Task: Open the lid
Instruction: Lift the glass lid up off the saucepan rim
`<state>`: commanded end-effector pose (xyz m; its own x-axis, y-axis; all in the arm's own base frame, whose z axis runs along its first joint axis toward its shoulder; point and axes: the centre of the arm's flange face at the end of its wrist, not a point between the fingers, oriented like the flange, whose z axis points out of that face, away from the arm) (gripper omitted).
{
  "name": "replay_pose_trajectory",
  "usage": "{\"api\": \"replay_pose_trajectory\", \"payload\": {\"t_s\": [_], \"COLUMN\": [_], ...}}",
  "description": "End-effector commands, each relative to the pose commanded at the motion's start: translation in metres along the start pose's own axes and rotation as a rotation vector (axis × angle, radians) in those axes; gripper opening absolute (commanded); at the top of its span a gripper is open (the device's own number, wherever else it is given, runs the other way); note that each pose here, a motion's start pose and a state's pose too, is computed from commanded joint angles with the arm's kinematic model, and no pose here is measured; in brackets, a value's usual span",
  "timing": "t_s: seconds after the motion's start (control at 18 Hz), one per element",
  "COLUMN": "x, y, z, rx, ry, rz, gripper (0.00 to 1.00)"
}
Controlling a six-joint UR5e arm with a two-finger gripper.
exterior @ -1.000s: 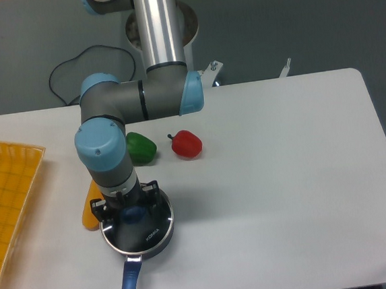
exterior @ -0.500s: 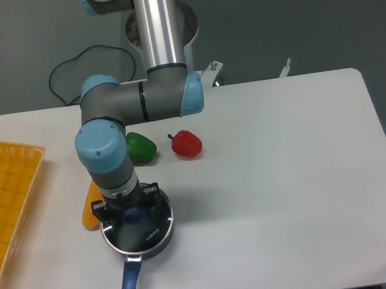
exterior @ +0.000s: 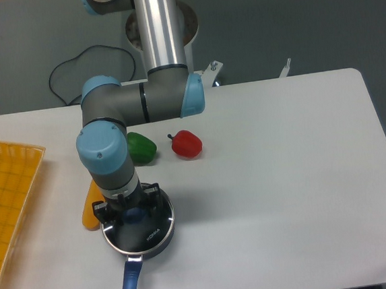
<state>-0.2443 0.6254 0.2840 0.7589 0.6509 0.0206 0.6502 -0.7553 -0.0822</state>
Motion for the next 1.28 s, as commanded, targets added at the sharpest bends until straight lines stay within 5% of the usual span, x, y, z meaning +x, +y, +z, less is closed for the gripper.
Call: {"api": "replay_pose_trajectory", "payload": {"t_s": [0.72, 1.28], "x": [-0.002, -0.018], "y": [-0.001, -0.002], "z": [-0.015, -0.021], "rx": [0.014, -0.049], "ry": [0.001, -0.002], "rz": [0.015, 0.185], "gripper": [0.59, 0.59]}}
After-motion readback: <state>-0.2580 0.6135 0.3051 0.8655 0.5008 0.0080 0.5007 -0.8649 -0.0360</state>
